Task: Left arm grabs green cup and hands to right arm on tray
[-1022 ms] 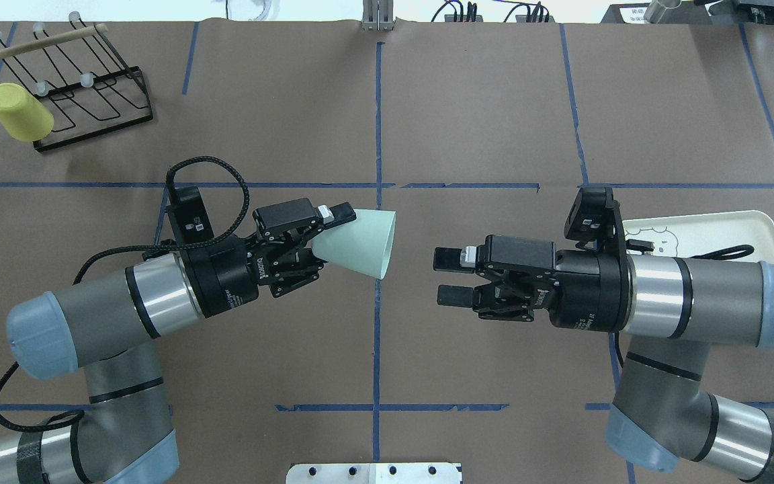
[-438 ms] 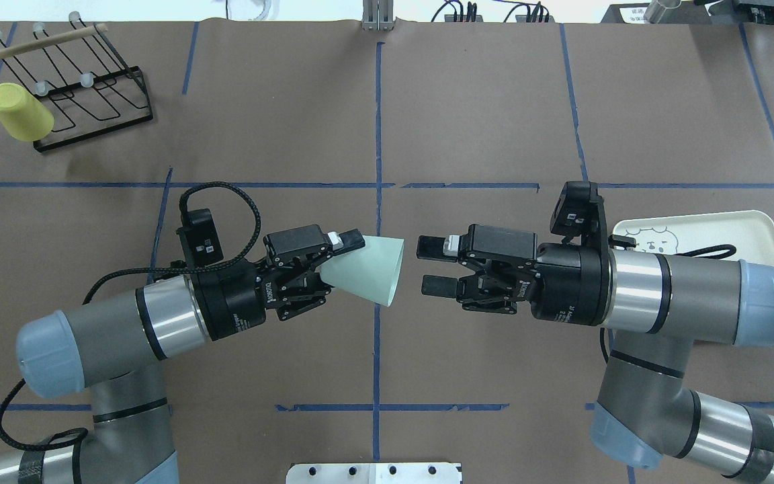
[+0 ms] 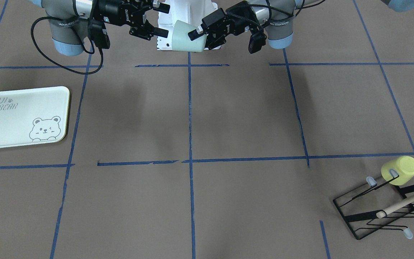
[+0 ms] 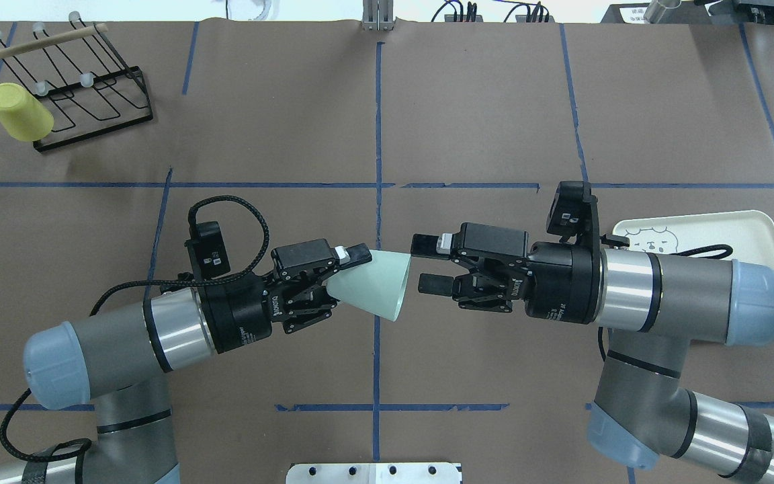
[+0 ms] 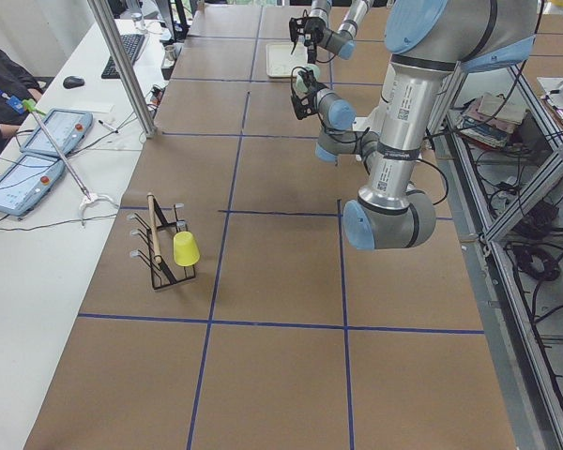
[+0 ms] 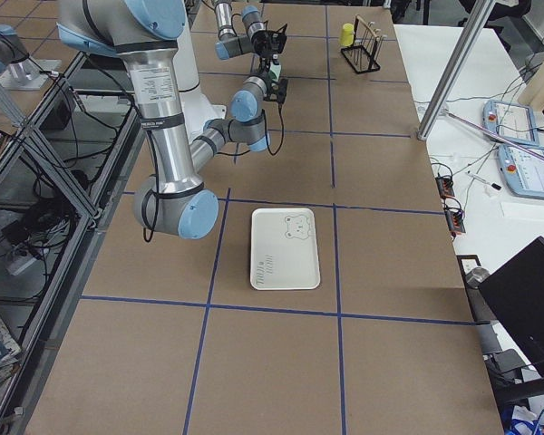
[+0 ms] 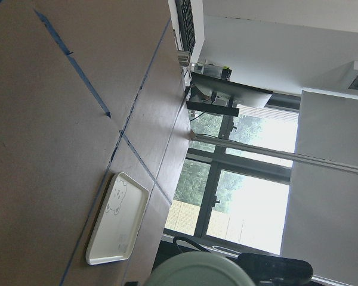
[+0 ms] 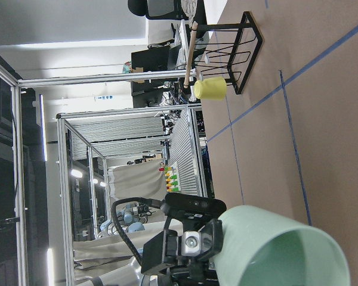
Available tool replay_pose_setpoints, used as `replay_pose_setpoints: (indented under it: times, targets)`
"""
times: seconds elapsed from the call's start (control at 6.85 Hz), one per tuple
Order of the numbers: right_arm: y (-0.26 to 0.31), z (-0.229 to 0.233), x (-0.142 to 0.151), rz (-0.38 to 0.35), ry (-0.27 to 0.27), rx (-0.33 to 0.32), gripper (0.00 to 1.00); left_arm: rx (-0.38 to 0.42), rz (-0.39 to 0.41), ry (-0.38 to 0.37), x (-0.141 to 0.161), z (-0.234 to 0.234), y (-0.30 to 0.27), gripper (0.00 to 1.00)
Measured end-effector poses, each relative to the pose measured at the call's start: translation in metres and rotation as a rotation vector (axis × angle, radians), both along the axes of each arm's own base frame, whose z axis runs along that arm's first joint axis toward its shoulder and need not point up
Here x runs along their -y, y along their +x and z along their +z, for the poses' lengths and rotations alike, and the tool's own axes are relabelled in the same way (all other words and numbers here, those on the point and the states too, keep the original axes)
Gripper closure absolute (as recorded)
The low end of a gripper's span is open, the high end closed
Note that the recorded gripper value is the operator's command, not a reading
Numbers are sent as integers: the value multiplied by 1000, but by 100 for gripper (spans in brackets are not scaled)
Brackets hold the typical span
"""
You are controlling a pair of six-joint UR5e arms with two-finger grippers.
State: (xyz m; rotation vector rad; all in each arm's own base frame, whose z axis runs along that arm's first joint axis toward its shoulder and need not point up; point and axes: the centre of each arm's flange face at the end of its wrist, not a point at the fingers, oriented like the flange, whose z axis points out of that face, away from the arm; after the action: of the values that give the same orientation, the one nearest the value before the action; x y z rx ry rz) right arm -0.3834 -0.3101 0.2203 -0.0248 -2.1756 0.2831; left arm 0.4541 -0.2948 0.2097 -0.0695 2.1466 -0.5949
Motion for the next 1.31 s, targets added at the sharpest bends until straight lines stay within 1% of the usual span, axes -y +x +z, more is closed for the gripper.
replay_pose_setpoints:
  times: [0.29,0.73,0.88,1.02,1.17,1.31]
  targets:
    - [-11,-17,2,-6,-8,-14,3,-5,2,0,-1,-2,0,55]
    - [-15,-23,5,4,-20,-27,4,-21,4,5,-4,-7,-6,55]
    - [-15,-24,5,6,-23,-27,8,-23,4,5,-4,-8,-7,55]
    - [-15,-24,5,7,-25,-27,27,-23,5,5,-5,-8,-7,55]
    - [-15,-24,5,5,-27,-26,51,-23,6,5,-5,-8,-7,55]
    - [-15,-24,5,3,-29,-25,63,-23,7,6,-5,-8,-7,55]
